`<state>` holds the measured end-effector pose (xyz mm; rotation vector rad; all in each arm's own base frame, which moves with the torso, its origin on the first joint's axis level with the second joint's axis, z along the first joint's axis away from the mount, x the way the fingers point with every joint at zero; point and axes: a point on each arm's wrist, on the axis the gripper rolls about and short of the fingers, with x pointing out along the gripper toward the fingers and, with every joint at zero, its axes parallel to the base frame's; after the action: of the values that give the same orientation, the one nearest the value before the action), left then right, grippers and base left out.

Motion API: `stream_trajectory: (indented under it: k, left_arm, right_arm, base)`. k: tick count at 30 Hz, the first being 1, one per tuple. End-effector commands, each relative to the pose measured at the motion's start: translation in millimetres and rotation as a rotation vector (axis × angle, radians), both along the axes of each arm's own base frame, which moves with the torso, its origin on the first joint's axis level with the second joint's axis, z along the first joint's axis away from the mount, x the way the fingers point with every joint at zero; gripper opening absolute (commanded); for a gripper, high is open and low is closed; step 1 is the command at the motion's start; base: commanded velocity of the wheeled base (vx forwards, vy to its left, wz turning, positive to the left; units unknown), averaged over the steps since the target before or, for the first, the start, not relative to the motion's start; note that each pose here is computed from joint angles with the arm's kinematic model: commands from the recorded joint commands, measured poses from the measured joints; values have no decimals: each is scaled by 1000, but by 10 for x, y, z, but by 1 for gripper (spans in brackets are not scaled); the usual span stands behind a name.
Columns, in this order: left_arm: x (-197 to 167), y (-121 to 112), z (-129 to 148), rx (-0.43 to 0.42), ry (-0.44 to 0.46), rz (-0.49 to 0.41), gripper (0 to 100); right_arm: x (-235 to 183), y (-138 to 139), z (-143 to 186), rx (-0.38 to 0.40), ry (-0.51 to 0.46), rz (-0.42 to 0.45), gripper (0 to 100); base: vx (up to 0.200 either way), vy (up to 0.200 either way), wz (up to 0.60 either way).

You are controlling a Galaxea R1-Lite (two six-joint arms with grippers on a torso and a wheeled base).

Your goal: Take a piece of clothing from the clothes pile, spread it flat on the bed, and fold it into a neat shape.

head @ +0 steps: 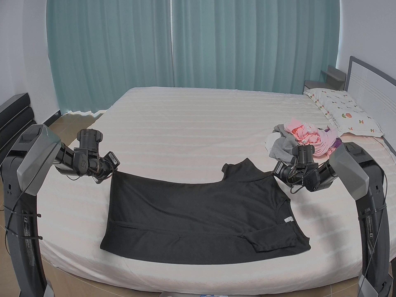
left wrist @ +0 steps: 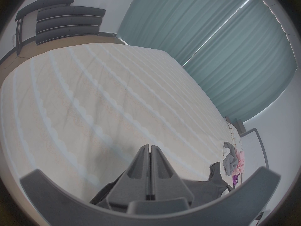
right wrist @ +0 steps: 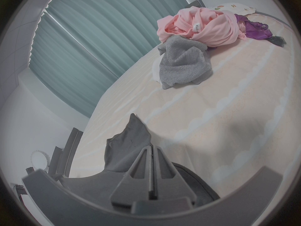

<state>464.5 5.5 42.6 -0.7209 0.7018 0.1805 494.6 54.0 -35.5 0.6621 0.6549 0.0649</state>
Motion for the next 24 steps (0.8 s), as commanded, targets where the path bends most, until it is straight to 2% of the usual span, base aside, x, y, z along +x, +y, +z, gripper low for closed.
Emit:
stream_trajectory:
  k: [1,6,12,17,24]
  left_arm:
    - [-6,4,57,4,-12,6,0]
    - [-15,11,118,4,-23,7,0]
    - [-18,39,122,4,-23,13,0]
    - [-15,46,118,3,-22,16,0]
    - [-2,39,113,4,-29,13,0]
  right_arm:
    - [-74,-57,263,11,-24,-7,0]
    - [-184,-77,392,20,-19,5,0]
    - [-317,-173,555,29,-62,-7,0]
    - [-392,-264,691,69,-68,-21,0]
    - [-468,-319,693,72,-50,-18,0]
  base:
    - [0,0,0]
    - [0,0,0]
    - [0,0,0]
    - [0,0,0]
    - [0,0,0]
